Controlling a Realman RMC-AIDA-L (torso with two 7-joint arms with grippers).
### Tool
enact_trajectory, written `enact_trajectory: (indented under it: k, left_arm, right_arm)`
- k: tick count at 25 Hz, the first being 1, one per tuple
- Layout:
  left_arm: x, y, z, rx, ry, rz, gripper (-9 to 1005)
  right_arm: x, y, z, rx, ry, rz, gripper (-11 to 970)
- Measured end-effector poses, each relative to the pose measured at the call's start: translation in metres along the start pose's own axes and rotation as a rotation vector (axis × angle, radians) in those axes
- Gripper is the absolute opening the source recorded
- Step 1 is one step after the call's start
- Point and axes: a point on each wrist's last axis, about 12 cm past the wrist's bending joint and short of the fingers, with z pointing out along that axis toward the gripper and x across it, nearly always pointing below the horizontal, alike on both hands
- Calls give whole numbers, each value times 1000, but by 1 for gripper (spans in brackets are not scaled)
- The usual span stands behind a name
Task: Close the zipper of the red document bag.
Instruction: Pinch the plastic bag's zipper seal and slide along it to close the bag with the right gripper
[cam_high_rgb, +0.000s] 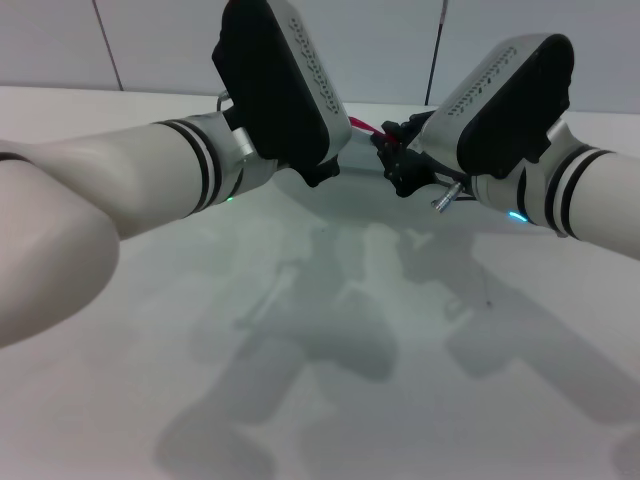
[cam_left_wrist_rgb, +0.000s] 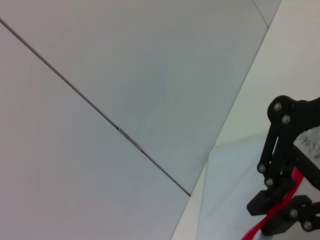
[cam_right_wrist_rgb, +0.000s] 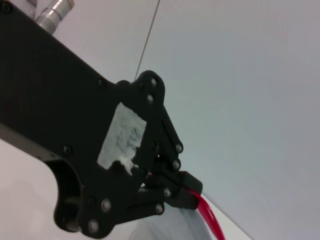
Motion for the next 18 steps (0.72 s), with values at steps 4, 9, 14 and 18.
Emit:
enact_trajectory:
  k: [4, 9, 14, 18]
  left_arm:
    - [1, 1, 0, -3, 3, -4, 26]
    - [4, 1, -1, -7, 7, -11, 24]
    - [6, 1, -3, -14, 5, -16, 25]
    - [6, 1, -4, -21, 3, -11, 25]
  right_arm:
    - [2, -1, 0, 3, 4, 5, 113]
    - [7, -8, -2, 24, 14, 25, 110]
    - [11, -14, -4, 46, 20, 43, 99]
    - [17, -18, -5, 59, 36, 49, 91]
